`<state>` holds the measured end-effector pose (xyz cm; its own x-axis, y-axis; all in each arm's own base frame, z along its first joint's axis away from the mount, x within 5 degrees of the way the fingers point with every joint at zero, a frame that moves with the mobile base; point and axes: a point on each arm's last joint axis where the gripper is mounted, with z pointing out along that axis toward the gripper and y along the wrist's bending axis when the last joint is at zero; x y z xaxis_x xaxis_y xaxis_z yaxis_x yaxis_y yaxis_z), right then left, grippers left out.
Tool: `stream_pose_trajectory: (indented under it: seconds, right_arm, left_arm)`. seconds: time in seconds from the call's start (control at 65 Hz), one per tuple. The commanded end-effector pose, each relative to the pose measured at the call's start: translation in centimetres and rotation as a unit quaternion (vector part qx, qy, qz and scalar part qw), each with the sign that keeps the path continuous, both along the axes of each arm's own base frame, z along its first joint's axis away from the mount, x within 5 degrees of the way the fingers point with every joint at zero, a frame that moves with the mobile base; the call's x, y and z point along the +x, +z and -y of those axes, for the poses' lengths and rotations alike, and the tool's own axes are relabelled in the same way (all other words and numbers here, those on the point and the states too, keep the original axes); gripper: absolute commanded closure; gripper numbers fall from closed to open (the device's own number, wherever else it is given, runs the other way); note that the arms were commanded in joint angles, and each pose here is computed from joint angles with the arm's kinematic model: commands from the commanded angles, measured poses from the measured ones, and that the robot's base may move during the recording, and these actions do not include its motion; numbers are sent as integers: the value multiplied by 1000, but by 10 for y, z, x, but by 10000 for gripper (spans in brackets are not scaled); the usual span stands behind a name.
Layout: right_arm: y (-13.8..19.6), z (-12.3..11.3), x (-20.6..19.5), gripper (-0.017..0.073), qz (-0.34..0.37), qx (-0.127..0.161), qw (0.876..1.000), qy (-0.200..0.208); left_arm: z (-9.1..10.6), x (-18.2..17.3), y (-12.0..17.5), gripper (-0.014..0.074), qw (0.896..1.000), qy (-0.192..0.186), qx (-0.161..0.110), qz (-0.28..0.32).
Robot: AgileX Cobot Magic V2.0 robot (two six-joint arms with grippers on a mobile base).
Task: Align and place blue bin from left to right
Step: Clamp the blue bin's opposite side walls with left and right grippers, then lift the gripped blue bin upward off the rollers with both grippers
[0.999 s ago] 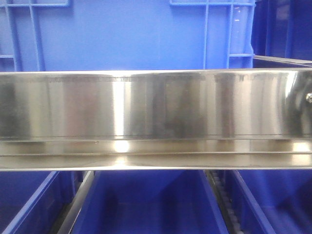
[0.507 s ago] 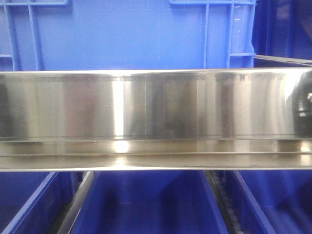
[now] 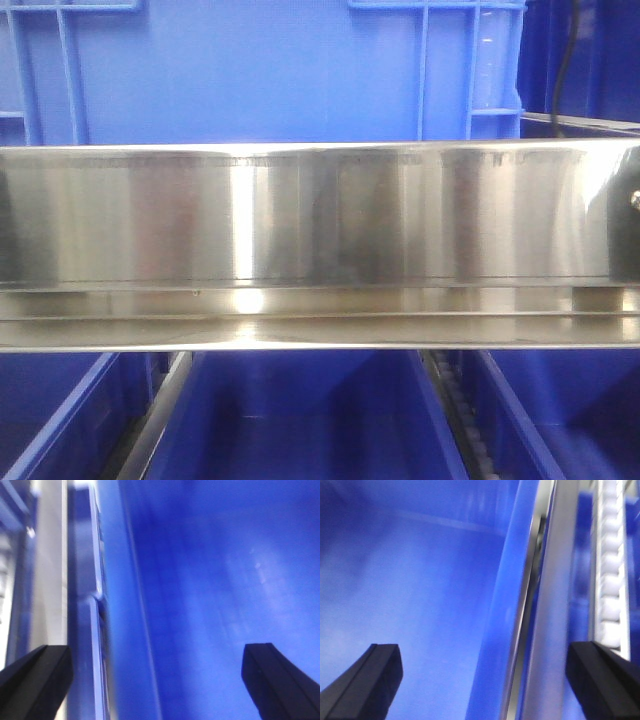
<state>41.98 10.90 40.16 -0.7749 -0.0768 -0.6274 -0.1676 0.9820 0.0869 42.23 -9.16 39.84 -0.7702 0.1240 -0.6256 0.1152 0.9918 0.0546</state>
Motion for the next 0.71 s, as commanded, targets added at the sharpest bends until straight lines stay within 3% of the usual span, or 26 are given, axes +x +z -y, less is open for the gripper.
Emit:
stream_pose_trajectory:
  seconds: [0.0, 0.461, 0.569, 0.584, 0.646, 0.692]
  right_arm:
    - [-3, -1, 4, -9, 1, 1, 1000, -4]
    - [-12, -3, 9, 22, -10, 4, 1000, -2]
    - [-12, -3, 9, 171, -10, 4, 1000, -2]
    - [-12, -3, 9, 224, -10, 4, 1000, -2]
    - [-12, -3, 9, 394, -10, 4, 1000, -2]
    - [-12, -3, 9, 533, -10, 4, 1000, -2]
  left_arm:
    - [3, 2, -1, 3, 1000, -1, -8, 3]
    - [-1, 3, -1, 17, 1000, 3, -12, 1]
    - [-1, 3, -1, 119, 1000, 3, -12, 1]
    - [-1, 3, -1, 146, 1000, 3, -12, 1]
    - [-1, 3, -1, 284, 1000, 4, -13, 1]
    - [-1, 3, -1, 441, 1000, 4, -13, 1]
